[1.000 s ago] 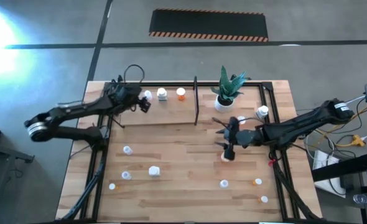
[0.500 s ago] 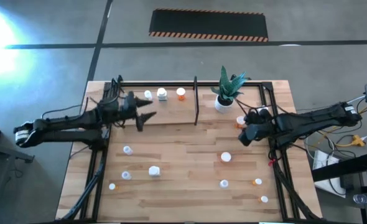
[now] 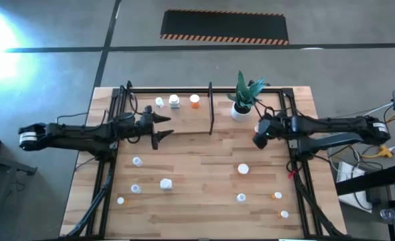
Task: Pick and place medicine bottles onto shelf by color
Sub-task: Put the orange medicine container on the shelf
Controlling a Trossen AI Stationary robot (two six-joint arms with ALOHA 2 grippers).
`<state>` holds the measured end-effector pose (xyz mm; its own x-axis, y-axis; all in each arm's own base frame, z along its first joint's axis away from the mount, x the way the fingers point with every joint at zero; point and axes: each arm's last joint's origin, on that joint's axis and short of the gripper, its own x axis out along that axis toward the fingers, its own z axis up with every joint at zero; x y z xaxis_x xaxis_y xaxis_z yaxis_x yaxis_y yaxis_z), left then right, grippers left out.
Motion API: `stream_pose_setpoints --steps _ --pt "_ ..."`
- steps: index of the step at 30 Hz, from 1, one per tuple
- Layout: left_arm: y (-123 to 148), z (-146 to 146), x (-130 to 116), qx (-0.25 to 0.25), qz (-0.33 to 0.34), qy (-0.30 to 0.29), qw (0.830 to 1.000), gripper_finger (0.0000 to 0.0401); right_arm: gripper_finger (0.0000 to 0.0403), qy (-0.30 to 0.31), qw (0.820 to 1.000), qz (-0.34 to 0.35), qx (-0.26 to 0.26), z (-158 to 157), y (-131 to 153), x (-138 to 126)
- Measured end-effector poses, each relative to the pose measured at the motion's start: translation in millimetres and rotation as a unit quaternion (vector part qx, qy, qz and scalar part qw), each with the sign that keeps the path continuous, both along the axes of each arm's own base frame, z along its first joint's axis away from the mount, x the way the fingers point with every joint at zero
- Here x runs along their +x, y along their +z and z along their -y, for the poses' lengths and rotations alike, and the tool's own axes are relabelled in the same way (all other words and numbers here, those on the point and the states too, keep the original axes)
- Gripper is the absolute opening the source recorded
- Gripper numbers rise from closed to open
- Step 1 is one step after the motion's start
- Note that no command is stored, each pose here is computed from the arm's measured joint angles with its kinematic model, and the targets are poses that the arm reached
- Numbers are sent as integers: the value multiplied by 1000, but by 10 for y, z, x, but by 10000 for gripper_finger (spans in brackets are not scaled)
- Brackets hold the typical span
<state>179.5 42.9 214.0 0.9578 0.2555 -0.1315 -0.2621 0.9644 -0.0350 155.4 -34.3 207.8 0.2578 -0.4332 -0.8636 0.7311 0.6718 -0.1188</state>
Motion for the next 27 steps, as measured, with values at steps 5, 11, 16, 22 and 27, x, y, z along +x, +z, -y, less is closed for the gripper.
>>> stream_pose_setpoints --steps 5,11,16,22,27 --pt "-51 -8 44 -4 -12 -1 1000 258 324 -19 999 -14 25 162 -117 111" --pt "-90 -11 67 -7 -23 -4 1000 258 311 -37 996 -59 51 299 -270 156" --pt "-86 -10 65 -7 -21 -6 1000 258 292 -26 995 -65 72 341 -334 219" --pt "-90 -7 57 -7 -21 -7 1000 258 225 -13 996 -55 75 351 -272 279" --pt "-100 -7 55 -6 -24 -7 1000 258 193 21 995 -18 101 283 -114 418"
